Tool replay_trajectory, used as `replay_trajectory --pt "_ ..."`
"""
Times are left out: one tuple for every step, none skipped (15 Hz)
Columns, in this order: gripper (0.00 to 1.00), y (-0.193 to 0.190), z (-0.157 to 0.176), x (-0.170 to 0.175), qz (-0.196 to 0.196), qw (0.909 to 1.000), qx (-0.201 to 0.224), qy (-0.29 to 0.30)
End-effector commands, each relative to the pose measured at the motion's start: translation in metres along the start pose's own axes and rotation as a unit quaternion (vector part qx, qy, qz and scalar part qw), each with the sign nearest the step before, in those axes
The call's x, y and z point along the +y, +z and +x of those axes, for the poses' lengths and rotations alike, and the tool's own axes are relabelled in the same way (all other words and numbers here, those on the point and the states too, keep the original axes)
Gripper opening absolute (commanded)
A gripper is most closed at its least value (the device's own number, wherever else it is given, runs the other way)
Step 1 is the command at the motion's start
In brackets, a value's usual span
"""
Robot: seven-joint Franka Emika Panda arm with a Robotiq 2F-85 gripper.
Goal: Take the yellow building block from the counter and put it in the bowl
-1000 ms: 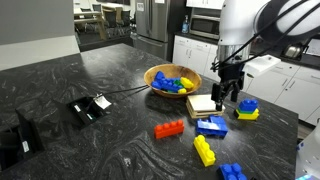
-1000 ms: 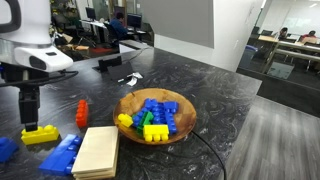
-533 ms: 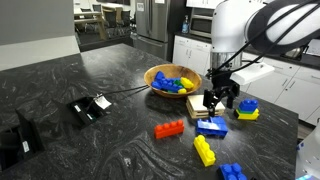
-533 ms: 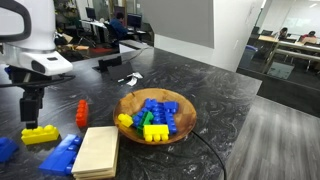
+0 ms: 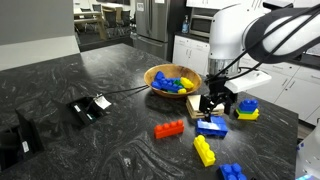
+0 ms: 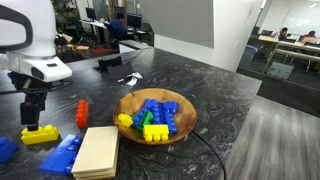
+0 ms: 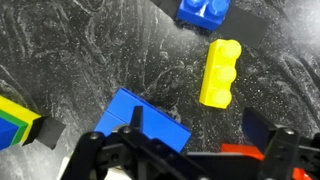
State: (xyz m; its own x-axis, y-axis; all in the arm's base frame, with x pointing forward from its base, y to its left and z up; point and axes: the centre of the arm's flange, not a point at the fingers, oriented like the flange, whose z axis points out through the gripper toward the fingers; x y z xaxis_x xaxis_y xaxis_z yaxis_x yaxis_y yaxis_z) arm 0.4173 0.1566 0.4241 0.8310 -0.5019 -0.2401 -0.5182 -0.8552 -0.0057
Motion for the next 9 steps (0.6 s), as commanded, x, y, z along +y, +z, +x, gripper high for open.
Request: replay_trajectory --pt "1.0 0.033 -0.017 -0.03 0.015 0.9991 0.013 0.037" --pt "1.0 0.043 -0.026 -0.041 0.01 0.9988 0.016 0.046" --pt "1.0 0.053 -0.035 -0.049 0.005 0.9983 0.017 0.056" --pt "1.0 0.062 -0.045 -0.057 -0.002 0.9975 0.017 0.069" --pt "1.0 0.07 -0.053 -0.062 -0.01 0.9967 0.013 0.079" --pt "1.0 0.077 -0.059 -0.066 -0.02 0.9959 0.008 0.088" --pt "1.0 0.083 -0.062 -0.067 -0.023 0.9954 0.003 0.093" --pt "1.0 0.089 -0.064 -0.068 -0.026 0.9948 -0.001 0.098" --pt "1.0 0.093 -0.063 -0.067 -0.026 0.9944 -0.004 0.103"
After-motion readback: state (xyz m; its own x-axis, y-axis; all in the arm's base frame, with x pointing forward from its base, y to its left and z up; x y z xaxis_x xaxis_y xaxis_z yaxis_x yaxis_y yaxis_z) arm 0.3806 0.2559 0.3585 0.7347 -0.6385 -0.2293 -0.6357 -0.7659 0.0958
